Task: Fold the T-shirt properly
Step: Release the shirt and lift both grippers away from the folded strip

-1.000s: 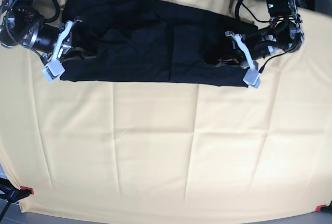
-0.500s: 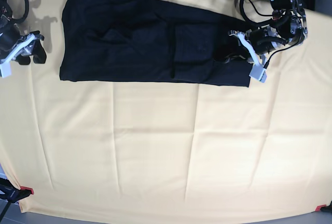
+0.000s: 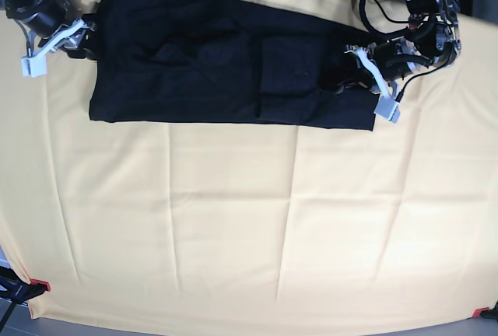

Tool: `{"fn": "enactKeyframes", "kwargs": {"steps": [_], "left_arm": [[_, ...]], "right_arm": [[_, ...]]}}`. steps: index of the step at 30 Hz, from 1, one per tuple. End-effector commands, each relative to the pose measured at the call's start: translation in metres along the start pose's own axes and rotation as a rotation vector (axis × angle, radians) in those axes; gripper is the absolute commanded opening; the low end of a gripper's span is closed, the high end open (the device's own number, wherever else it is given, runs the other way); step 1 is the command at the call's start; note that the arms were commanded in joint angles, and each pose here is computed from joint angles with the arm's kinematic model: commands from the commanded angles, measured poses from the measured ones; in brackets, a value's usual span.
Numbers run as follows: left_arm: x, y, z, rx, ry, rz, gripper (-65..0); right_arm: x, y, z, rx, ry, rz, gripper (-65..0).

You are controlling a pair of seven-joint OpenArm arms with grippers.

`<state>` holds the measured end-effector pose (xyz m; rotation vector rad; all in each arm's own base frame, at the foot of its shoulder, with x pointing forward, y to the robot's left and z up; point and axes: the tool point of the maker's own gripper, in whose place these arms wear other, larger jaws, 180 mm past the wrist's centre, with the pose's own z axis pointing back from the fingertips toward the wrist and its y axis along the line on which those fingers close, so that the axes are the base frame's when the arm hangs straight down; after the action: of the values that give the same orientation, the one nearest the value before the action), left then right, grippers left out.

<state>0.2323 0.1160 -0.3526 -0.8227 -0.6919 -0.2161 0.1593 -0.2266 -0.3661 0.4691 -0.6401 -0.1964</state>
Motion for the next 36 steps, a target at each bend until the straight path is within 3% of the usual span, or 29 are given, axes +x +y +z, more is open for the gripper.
{"fn": "enactKeyframes", "kwargs": {"steps": [1,5,12,29,31,32,35,36], "left_arm": [[0.01,-0.003,0.003,-0.011,-0.027,-0.019,-65.0],[0.01,-0.003,0.003,-0.011,-0.027,-0.019,-65.0],[0.01,-0.003,0.003,-0.014,-0.029,-0.018,-65.0],[0.012,-0.006,0.003,-0.03,-0.036,-0.011,-65.0],[0.012,-0.007,0.003,-0.033,-0.038,-0.01,-65.0],[0.012,-0.007,0.004,-0.035,-0.04,-0.009,-65.0],[0.016,-0.01,0.004,-0.055,-0.059,-0.002,-65.0],[0.02,-0.013,0.005,-0.068,-0.076,0.004,-65.0]], "right_arm": [[0.004,0.002,0.0,0.03,-0.024,-0.001,-28.5],[-0.006,0.003,-0.005,0.108,-0.022,-0.06,-28.5],[-0.004,0.029,-0.002,0.246,-0.034,-0.034,-28.5],[0.008,0.073,-0.032,0.384,-0.01,0.045,-29.0],[0.006,0.076,-0.033,0.392,-0.003,0.048,-33.7],[0.006,0.077,-0.033,0.395,-0.002,0.049,-39.3],[0.006,0.078,-0.033,0.405,-0.008,0.081,-63.9],[0.006,0.078,-0.033,0.405,-0.009,0.081,-65.0]]}}
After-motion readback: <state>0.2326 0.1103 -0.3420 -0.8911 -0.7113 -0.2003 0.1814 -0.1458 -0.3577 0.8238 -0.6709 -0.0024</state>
